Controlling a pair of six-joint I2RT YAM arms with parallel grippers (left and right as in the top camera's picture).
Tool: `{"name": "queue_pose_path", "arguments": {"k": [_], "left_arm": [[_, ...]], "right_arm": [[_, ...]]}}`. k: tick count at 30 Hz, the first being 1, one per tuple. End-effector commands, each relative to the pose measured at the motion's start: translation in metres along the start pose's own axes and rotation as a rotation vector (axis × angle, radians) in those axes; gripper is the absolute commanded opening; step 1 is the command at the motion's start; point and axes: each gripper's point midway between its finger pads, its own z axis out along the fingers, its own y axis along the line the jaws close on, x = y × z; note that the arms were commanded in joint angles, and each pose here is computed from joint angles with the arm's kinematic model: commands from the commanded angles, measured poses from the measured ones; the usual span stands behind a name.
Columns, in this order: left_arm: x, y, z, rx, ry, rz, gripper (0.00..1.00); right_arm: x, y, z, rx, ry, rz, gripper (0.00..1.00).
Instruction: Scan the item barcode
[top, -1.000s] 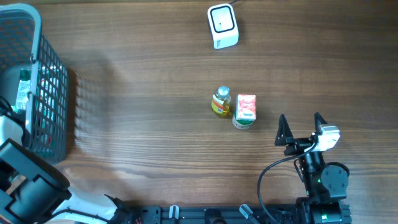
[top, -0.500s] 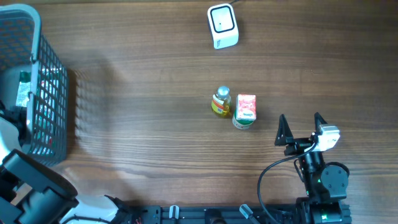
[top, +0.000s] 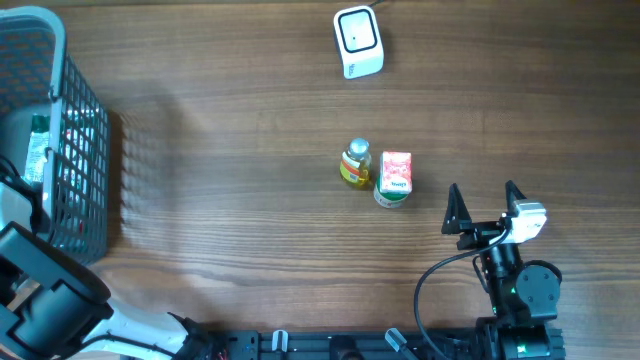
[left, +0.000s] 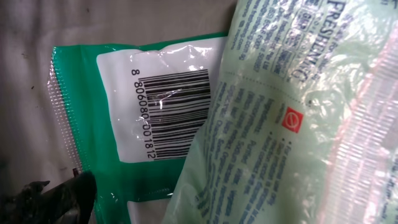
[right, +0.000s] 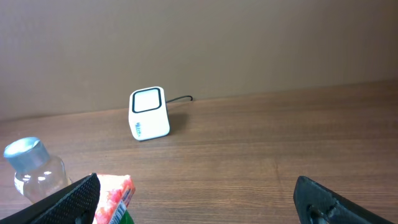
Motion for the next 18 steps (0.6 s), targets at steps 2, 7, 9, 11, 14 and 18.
{"name": "queue_pose_path", "arguments": {"k": [2,7,9,11,14,18], "left_arm": [[0.011,0.014,0.016,-0.087,0.037,0.009,1.00],[0.017,0.021,0.025,-0.117,0.037,-0.008,1.00],[0.033,0.014,0.045,-0.080,0.096,-0.005,1.00],[0.041,0.014,0.061,-0.083,0.122,0.002,1.00],[0.045,0.013,0.072,-0.087,0.133,0.004,0.98],[0.059,0.001,0.084,-0.005,0.181,0.028,0.84]], "right_arm": [[-0.001,0.000,0.000,-0.003,-0.006,0.005,1.00],[-0.001,0.001,0.000,-0.003,-0.006,0.005,1.00],[-0.001,0.000,0.000,-0.003,-0.006,0.005,1.00],[-0.001,0.000,0.000,-0.003,-0.006,0.005,1.00],[-0.001,0.001,0.000,-0.003,-0.006,0.005,1.00],[-0.001,0.000,0.000,-0.003,-0.006,0.005,1.00]]}}
